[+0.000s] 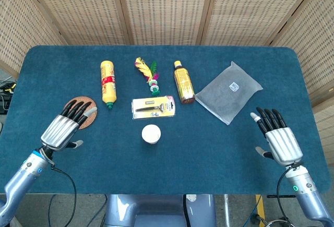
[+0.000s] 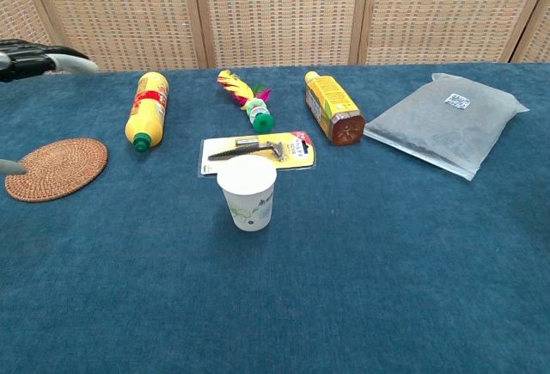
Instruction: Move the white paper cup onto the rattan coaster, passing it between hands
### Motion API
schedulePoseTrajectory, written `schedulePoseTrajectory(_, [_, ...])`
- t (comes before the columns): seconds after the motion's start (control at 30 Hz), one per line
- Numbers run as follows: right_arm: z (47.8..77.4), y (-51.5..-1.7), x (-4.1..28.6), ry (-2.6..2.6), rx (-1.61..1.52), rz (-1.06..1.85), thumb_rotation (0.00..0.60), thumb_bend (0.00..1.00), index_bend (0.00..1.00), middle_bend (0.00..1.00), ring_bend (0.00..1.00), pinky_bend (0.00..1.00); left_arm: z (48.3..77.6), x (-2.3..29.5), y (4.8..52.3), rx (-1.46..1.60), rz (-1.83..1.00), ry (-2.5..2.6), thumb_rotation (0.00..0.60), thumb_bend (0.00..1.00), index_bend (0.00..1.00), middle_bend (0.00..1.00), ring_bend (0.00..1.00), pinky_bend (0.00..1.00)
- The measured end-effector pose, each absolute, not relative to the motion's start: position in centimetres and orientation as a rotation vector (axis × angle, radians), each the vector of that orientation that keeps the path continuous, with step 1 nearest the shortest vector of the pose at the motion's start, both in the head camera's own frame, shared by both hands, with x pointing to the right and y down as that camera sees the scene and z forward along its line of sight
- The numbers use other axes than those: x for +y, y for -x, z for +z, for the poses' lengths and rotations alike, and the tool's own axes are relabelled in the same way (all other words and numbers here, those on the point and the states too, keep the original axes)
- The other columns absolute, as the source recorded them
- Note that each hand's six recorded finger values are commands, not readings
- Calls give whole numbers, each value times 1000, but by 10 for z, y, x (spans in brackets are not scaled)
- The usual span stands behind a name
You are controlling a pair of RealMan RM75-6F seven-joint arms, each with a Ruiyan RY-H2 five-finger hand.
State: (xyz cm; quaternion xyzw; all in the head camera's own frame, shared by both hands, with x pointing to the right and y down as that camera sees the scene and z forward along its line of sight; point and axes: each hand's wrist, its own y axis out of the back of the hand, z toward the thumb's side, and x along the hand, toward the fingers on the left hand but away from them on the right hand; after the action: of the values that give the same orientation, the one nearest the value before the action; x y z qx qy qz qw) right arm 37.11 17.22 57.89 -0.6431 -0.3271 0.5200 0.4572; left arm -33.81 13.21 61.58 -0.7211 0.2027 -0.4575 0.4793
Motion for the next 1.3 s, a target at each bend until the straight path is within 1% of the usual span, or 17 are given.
schedulePoseTrajectory(0.13, [581,-381,182,1548,-836,1337,600,0,77,0,0,0,628,129,300,361,-1025,1787,600,0,0,0,0,0])
schedulePoseTrajectory(0.4, [581,-392,179,1486,-852,1356,600,0,80,0,0,0,654,124,237,198,-933,1774,600,1,0,0,0,0])
schedulePoseTrajectory(0.57, [578,-396,178,1462,-867,1364,600,0,81,0,0,0,667,121,209,172,-910,1790,600,0,0,0,0,0])
schedulePoseTrajectory(0.83, [578,-400,175,1453,-883,1378,600,0,81,0,0,0,675,119,179,152,-872,1805,600,0,0,0,0,12])
schedulePoseTrajectory(0.93, [578,-401,175,1461,-895,1378,600,0,80,0,0,0,680,122,168,156,-864,1831,600,0,0,0,8,49])
schedulePoseTrajectory(1.1, [579,-403,175,1466,-904,1381,600,0,80,0,0,0,691,125,155,159,-863,1851,600,0,4,11,74,141])
schedulePoseTrajectory(1.17, [579,-403,174,1467,-907,1380,600,0,80,0,0,0,693,126,151,168,-861,1861,600,0,34,59,133,211])
schedulePoseTrajectory(1.3, [579,-405,173,1465,-917,1378,600,0,81,0,0,0,698,126,143,195,-853,1876,600,19,130,148,217,290])
